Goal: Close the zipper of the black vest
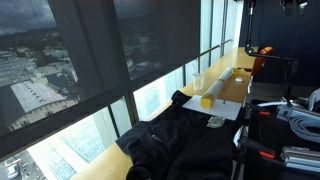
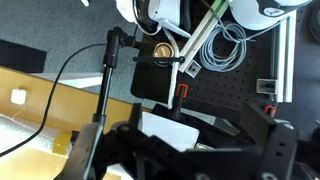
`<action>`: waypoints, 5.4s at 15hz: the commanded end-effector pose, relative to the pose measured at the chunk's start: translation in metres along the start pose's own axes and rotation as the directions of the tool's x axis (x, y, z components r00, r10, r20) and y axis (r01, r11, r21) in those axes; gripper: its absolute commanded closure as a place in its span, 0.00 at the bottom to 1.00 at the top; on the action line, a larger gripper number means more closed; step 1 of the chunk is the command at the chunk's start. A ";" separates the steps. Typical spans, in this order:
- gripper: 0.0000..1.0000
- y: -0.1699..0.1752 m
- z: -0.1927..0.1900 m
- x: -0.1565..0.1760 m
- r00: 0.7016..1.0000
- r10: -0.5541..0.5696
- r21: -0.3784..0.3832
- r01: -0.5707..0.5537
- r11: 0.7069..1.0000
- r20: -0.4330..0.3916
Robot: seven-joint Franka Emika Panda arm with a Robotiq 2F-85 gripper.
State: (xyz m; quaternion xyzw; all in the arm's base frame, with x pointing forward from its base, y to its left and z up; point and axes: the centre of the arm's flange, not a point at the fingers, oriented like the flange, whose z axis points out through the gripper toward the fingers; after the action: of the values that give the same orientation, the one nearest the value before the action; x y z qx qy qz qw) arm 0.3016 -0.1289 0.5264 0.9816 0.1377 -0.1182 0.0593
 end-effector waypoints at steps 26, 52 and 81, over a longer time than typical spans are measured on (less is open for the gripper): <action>0.00 0.000 0.000 0.000 1.000 0.000 0.000 0.000 1.000 0.000; 0.00 -0.091 0.111 0.248 0.972 0.036 -0.151 -0.072 0.986 -0.233; 0.00 -0.126 0.261 0.365 0.954 0.104 0.013 -0.105 0.994 -0.282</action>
State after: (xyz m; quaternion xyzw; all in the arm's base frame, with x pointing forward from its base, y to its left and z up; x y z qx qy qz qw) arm 0.5435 0.0410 0.1822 0.9935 0.0973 0.0275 0.0522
